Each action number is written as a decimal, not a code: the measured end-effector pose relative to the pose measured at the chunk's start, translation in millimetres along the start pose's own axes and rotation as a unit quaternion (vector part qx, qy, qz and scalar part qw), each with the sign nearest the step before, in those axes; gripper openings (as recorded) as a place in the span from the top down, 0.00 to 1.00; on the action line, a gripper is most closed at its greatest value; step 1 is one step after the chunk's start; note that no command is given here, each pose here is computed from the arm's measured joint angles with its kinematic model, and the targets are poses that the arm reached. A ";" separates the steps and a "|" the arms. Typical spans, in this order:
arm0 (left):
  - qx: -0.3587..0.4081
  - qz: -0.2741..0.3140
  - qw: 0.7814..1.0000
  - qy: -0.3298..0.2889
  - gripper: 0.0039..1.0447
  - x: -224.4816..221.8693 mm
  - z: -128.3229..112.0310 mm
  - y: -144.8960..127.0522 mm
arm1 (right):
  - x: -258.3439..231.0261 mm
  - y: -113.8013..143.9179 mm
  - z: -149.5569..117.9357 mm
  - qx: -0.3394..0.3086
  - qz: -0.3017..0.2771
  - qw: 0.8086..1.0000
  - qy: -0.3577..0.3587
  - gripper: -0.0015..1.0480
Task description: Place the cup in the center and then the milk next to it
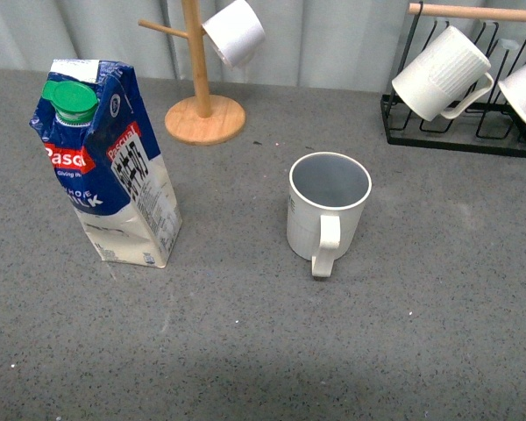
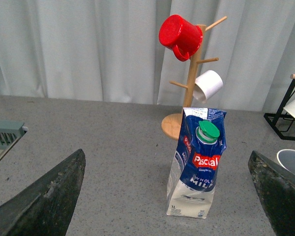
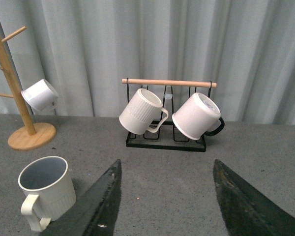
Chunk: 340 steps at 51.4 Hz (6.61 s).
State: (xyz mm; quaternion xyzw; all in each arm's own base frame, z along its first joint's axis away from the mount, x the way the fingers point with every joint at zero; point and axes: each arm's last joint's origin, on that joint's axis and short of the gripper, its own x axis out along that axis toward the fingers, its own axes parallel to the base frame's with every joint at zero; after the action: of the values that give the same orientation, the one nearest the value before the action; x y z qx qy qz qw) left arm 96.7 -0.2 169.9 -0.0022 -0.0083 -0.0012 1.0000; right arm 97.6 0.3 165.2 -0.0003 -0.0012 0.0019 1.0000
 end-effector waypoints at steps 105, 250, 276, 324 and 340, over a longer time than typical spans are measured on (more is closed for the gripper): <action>0.023 -0.075 0.982 0.170 0.06 125.5 -39.8 -49.7 | 0.0 0.0 0.1 0.000 0.000 1.000 0.000 0.09; 0.020 -0.124 0.980 0.156 0.89 180.3 -55.1 -158.8 | 0.0 0.0 0.1 0.000 0.000 1.000 0.000 0.09; -0.009 -0.120 0.986 0.111 0.05 181.0 -23.3 -157.3 | 0.0 0.0 0.1 0.000 0.000 1.000 0.000 0.09; -0.003 -0.002 1.000 0.012 0.63 126.5 -9.6 -27.7 | 0.0 0.0 0.1 0.000 0.000 1.000 0.000 0.09; -0.001 -0.001 1.000 0.016 0.96 83.2 -9.8 -12.1 | 0.0 0.0 0.1 0.000 0.000 1.000 0.000 0.09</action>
State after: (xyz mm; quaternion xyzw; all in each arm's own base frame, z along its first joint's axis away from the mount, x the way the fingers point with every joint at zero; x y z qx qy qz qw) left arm 180.1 -12.5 161.5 -0.0027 0.0079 -0.0025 1.0000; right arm 97.6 0.3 165.2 0.0001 -0.0016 0.0019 1.0000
